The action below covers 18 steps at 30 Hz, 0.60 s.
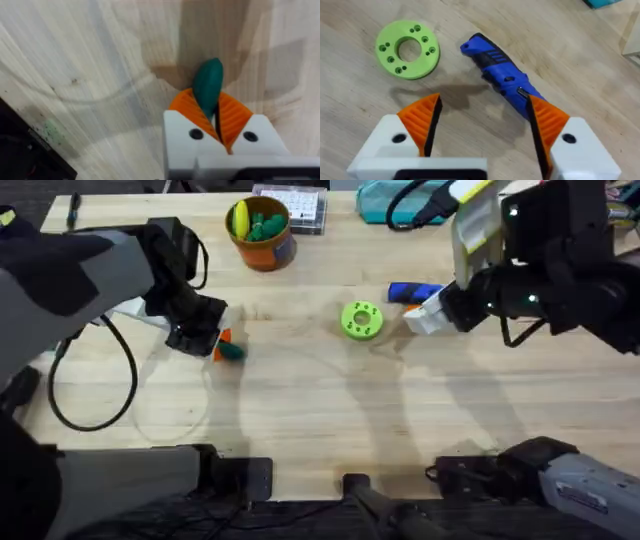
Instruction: Pick up the gripper from the table and insert it into the empty holder that is missing its gripper. Then pick up a screw, insert it into the mounting hole, and use the screwdriver to tighten it. Finally, clean up the table by picking up the vegetable and placing it into the bucket.
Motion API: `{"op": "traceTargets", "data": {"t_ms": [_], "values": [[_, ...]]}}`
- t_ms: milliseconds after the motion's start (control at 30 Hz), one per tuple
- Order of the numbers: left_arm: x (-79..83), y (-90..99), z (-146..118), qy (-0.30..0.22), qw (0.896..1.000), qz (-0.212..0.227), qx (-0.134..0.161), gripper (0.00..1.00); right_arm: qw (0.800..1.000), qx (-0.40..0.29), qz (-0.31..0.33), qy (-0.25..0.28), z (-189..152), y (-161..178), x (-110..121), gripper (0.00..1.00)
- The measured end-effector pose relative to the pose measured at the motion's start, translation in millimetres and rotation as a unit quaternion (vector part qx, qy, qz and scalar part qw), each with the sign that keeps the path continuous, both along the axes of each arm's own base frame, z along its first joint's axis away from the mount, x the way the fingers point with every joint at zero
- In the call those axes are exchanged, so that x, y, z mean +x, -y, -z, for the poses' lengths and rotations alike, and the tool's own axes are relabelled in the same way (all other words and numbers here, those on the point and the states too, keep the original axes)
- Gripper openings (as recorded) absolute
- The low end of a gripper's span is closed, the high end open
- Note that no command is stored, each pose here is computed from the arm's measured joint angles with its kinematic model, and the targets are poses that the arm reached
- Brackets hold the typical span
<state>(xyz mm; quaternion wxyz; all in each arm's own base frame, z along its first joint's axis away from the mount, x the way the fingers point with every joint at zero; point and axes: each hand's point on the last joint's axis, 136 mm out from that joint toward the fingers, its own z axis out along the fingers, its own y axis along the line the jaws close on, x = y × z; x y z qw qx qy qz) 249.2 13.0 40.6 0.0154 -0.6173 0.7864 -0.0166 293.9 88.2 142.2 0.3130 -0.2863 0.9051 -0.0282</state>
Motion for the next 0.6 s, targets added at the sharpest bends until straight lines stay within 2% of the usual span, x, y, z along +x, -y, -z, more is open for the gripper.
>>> {"op": "traceTargets", "data": {"t_ms": [33,200,300,467,567,600], "values": [[0.8,0.1,-1,0.003,1.0,0.0,0.0,0.03,1.0,0.0,0.0,0.0,0,0,0,0.967],[1.8,2.6,-4,0.004,1.0,0.009,-0.007,0.029,1.0,0.0,0.0,0.0,0,0,0,0.967],[11.1,5.9,-16,0.016,1.0,0.022,-0.016,0.028,1.0,0.0,0.0,0.0,0,0,0,0.967],[59.5,6.3,-69,0.111,0.992,0.05,-0.012,0.028,1.0,0.0,0.0,0.0,0,0,0,0.967],[96.3,10.1,-114,0.199,0.977,0.08,0.001,0.028,1.0,0.0,0.0,0.0,0,0,0,0.967],[110.2,13.7,-129,0.235,0.968,0.093,0.005,0.028,1.0,0.0,0.0,0.0,0,0,0,0.967]]}}
